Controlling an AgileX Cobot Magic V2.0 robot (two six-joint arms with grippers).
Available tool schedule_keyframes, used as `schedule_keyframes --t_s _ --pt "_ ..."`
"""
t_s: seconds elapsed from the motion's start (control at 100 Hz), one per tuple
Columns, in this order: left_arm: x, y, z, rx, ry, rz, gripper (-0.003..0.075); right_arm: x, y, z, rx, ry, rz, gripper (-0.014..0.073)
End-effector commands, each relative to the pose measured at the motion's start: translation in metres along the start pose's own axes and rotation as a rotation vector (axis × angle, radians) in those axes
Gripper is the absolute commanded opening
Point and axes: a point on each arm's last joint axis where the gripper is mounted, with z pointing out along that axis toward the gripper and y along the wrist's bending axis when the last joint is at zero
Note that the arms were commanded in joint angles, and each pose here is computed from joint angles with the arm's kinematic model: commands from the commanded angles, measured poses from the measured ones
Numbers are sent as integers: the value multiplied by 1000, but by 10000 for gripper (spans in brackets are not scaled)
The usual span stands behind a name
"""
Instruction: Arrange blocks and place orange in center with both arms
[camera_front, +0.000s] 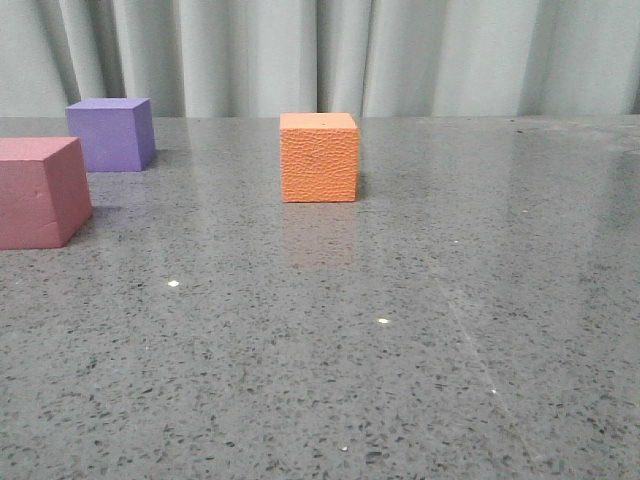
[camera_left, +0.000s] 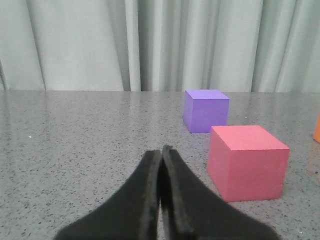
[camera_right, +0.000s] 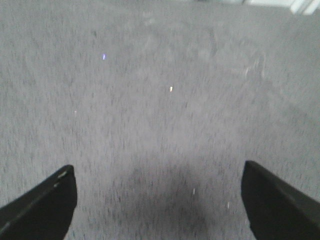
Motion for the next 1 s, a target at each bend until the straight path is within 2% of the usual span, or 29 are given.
schedule_keyframes --t_s 0.0,0.21,0.41,0.51,0.74,0.75,0.78,0.99 --pt "10 -1 -1 14 -53 -8 -10 10 -7 -12 -33 -77 -7 654" --pt "10 -1 -1 14 -53 -8 -10 68 -14 -11 -50 11 -17 654" --pt "10 -1 -1 14 -53 -8 -10 89 -20 -16 -64 -1 -17 631" --pt "10 -1 -1 14 -53 -8 -10 89 -23 -22 -73 -25 1 512" --pt "10 -1 -1 14 -53 -8 -10 89 -25 -26 -79 -41 14 18" --pt "10 -1 -1 14 -53 -8 -10 89 -25 -26 -79 -41 14 -24" --pt "10 -1 -1 14 -53 -8 -10 89 -25 -26 -80 -40 15 -64" --pt "10 -1 -1 14 -53 -8 -10 89 -25 -26 -80 -40 16 -67"
